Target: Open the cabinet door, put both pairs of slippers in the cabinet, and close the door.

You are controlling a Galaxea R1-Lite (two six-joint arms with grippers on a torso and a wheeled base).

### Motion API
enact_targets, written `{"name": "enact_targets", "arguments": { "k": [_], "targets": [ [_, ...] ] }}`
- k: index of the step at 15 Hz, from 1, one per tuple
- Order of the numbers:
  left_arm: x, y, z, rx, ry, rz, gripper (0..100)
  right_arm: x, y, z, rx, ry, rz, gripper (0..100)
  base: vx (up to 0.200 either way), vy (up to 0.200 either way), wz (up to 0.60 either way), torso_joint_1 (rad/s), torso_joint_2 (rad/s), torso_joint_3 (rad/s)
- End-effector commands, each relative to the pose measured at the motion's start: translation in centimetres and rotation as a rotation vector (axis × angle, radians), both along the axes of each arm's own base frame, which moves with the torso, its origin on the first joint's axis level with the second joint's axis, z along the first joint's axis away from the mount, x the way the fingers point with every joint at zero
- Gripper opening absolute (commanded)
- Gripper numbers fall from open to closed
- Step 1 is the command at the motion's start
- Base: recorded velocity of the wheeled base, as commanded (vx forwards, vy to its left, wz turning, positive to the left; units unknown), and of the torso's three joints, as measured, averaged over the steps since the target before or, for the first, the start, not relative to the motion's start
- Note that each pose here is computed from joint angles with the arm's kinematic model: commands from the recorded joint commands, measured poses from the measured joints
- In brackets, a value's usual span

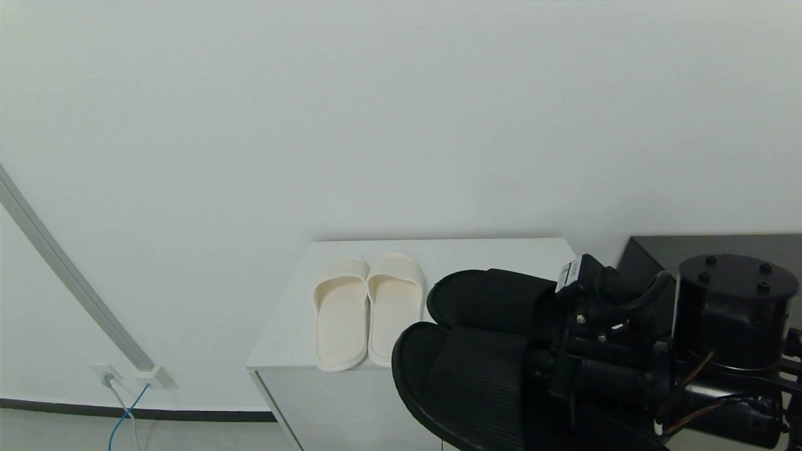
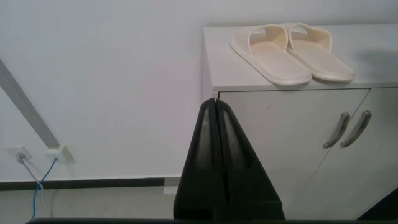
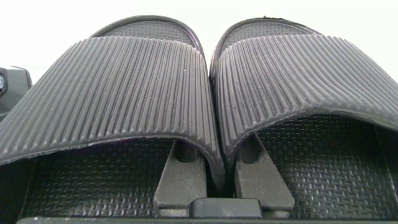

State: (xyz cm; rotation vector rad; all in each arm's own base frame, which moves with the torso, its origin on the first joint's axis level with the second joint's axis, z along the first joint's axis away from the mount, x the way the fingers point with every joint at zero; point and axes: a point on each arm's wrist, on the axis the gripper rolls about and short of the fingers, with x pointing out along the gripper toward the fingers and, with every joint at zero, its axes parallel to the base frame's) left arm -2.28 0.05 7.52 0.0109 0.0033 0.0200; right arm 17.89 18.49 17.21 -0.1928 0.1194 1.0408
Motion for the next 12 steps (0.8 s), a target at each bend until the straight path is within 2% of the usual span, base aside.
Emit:
{"name": "enact_targets", "arguments": {
  "k": [1, 7, 8, 12],
  "targets": [
    [0.0, 0.0, 0.0, 0.0, 0.0, 0.0, 0, 0.06, 0.08, -0.21, -0.005, 0.005, 0.0, 0, -0.2, 0.0, 0.0, 0.002, 0.0, 0.002],
    [0.0, 0.0, 0.0, -0.002, 0.0, 0.0, 0, 0.01, 0.04, -0.41, -0.008, 0.015, 0.003, 0, -0.2, 0.0, 0.0, 0.0, 0.0, 0.004],
    [0.0, 0.0, 0.0, 0.0, 0.0, -0.002, 0, -0.06, -0.03, -0.25, 0.019, 0.048, -0.005, 0, 0.0, 0.0, 0.0, 0.0, 0.0, 0.0],
    [0.0, 0.0, 0.0, -0.002, 0.0, 0.0, 0, -0.09, -0.06, -0.6, 0.012, 0.063, -0.009, 0, 0.0, 0.0, 0.0, 0.0, 0.0, 0.0]
  ]
}}
